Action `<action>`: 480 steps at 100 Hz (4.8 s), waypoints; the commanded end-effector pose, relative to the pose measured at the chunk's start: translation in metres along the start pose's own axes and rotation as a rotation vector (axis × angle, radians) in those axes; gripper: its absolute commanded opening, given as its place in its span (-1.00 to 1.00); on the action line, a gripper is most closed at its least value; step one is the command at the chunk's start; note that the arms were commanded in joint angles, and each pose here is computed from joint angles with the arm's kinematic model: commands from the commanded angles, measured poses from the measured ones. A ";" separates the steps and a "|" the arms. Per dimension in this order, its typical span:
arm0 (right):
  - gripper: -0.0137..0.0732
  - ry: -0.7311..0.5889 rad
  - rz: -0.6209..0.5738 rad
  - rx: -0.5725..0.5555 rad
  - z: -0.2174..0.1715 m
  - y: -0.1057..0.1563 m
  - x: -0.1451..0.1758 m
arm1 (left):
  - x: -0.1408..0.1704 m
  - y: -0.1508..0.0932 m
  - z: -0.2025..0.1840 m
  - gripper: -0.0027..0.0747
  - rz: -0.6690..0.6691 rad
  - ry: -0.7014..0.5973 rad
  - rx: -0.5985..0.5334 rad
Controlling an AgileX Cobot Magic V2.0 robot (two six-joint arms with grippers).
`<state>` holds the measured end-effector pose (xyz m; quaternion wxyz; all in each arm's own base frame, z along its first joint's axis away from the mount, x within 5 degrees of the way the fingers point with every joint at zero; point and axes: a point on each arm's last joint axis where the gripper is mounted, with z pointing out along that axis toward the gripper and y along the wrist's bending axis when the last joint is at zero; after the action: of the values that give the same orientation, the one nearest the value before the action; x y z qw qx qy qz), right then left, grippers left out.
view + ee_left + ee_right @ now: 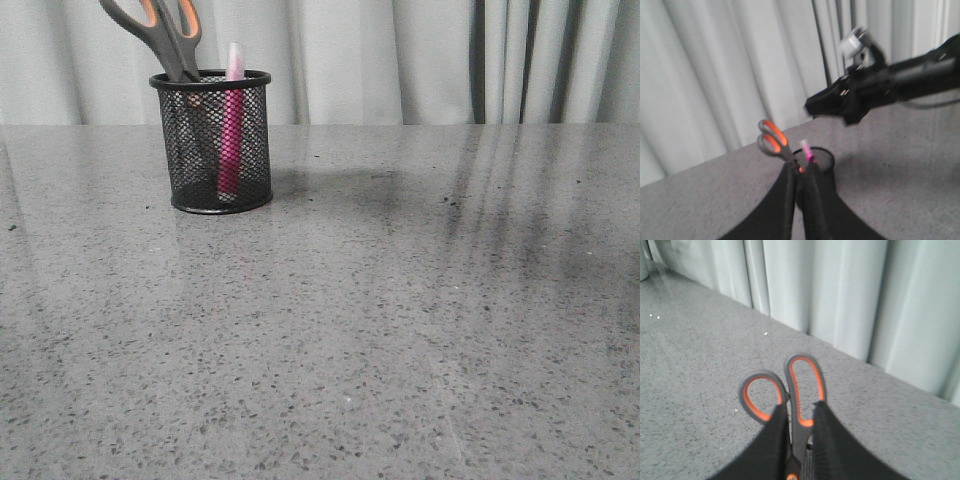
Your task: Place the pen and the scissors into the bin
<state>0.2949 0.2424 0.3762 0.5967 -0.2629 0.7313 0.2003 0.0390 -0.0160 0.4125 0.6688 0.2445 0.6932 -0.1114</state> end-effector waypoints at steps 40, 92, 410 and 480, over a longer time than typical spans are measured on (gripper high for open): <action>-0.80 0.123 -0.153 -0.022 -0.226 0.006 0.081 | 0.108 -0.004 -0.045 -0.98 -0.168 0.109 -0.099; -0.80 -0.061 -0.079 0.164 -0.350 -0.033 0.158 | 0.118 -0.014 -0.037 -0.98 -0.238 0.223 -0.021; -0.80 -0.036 -0.018 0.243 -0.294 -0.021 0.202 | 0.237 -0.021 0.025 -0.98 -0.252 0.161 -0.454; -0.80 0.074 0.126 0.591 -0.282 -0.037 0.264 | 0.237 -0.021 0.025 -0.98 -0.252 0.161 -0.454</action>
<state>0.0610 0.0041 0.1817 0.6082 -0.0396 0.7927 0.0094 0.0535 -0.0009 0.1827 0.6161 0.0139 0.7875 -0.0086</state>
